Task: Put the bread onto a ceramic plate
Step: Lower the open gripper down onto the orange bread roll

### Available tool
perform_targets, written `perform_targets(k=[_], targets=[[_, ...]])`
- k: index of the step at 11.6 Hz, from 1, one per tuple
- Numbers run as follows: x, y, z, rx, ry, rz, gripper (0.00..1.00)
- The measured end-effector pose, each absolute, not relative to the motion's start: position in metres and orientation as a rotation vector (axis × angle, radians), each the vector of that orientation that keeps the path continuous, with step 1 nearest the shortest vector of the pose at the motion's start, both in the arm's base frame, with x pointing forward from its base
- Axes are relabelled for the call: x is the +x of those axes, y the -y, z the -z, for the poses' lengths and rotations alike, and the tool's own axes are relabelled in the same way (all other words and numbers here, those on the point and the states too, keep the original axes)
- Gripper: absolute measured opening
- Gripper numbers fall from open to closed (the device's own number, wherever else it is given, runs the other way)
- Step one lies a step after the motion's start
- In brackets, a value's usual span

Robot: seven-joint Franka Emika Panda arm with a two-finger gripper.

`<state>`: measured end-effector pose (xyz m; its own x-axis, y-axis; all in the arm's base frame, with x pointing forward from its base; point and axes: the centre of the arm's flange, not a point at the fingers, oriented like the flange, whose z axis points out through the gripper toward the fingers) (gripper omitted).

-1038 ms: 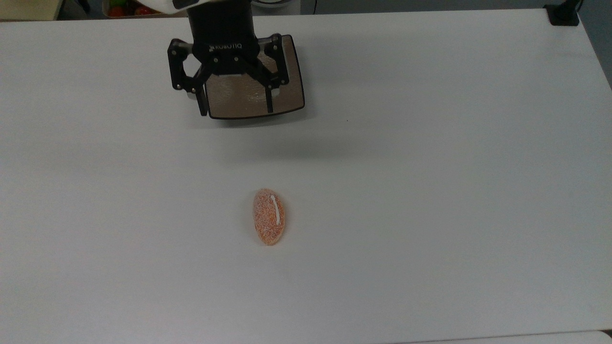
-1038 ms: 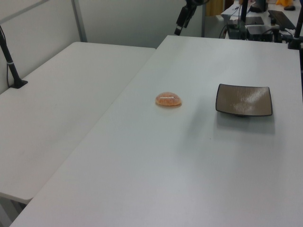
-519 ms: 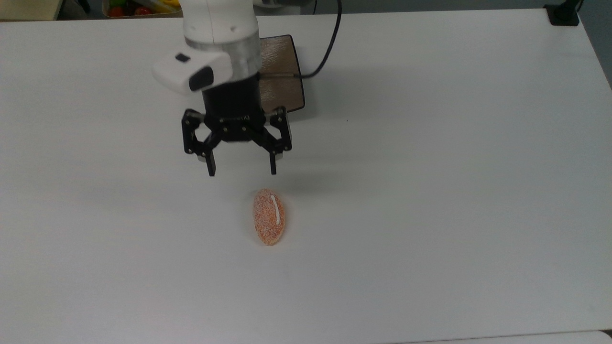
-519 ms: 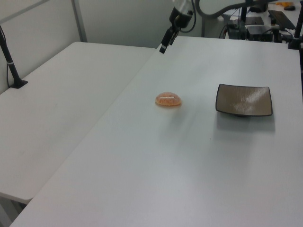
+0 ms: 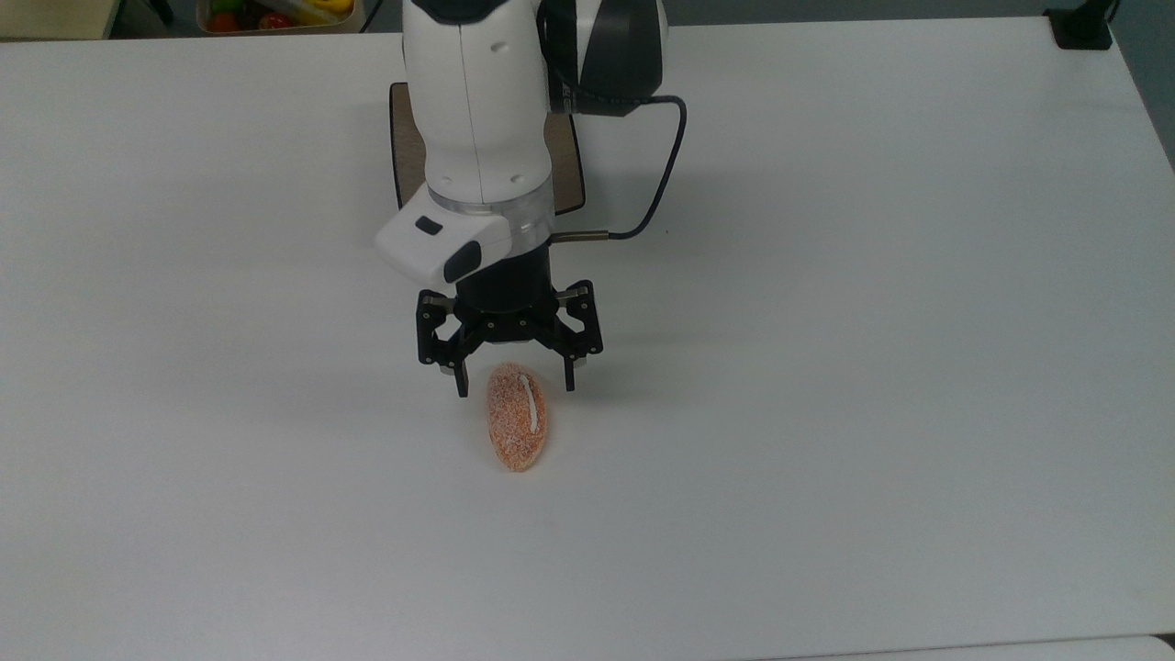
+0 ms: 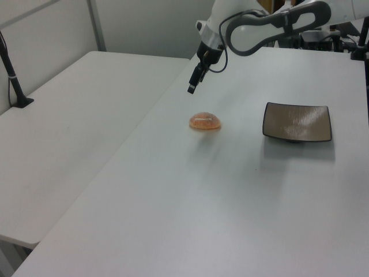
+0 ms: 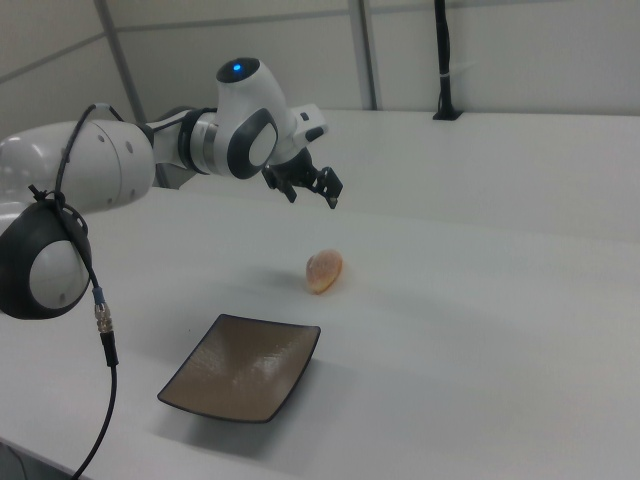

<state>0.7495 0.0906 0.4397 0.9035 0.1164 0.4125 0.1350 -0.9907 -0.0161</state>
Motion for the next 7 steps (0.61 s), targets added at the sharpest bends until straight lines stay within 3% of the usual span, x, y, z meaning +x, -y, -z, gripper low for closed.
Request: perform_targets(k=[7], targets=[[0.758, -0.094, -0.371, -3.079, 0.263, 0.623, 1.00]])
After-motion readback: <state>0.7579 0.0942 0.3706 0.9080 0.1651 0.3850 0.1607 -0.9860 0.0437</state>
